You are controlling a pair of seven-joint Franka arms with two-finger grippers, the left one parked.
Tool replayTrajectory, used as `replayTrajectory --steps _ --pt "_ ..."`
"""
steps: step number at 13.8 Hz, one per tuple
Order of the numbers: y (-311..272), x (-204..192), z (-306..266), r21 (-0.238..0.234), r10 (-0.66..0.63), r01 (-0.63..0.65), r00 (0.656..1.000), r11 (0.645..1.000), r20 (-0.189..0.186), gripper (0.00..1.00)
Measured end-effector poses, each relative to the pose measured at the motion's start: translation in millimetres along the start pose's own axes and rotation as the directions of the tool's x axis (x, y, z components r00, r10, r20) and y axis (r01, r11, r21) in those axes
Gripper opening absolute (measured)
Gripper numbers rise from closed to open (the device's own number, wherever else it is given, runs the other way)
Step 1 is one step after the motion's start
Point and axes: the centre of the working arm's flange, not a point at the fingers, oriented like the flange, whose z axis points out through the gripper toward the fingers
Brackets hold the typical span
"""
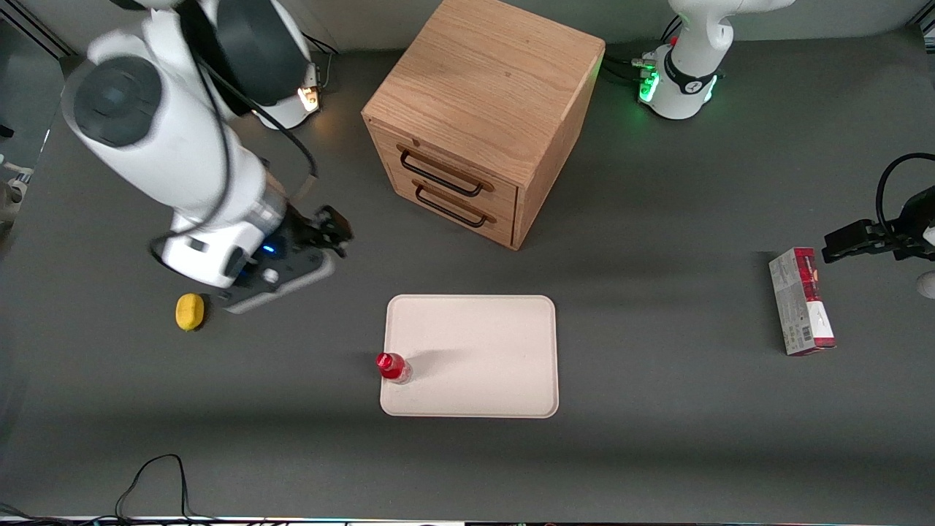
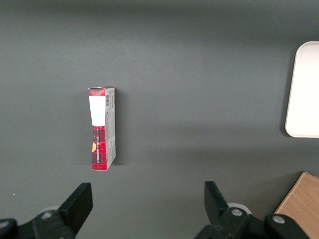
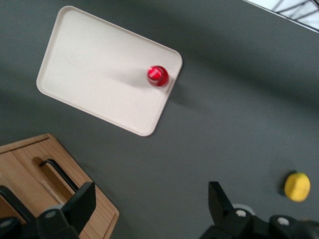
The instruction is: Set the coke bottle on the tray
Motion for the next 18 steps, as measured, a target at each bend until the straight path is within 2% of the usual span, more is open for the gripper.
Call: replayTrajectory --steps 4,6,7,10,18 --pt "121 -48 -12 0.048 0.175 -0.177 0.984 0.983 0.039 1.00" --pt "170 -74 -14 0.072 0.241 -0.242 0.970 0.968 0.031 1.00" --pt "187 -88 -14 0.063 0.258 -0.259 0.966 0.964 0.027 1.00" --pt "201 -116 -9 0.017 0.269 -0.270 0.963 0.963 0.027 1.00" --pt "239 -137 -4 0.006 0.337 -0.337 0.941 0.942 0.035 1.00"
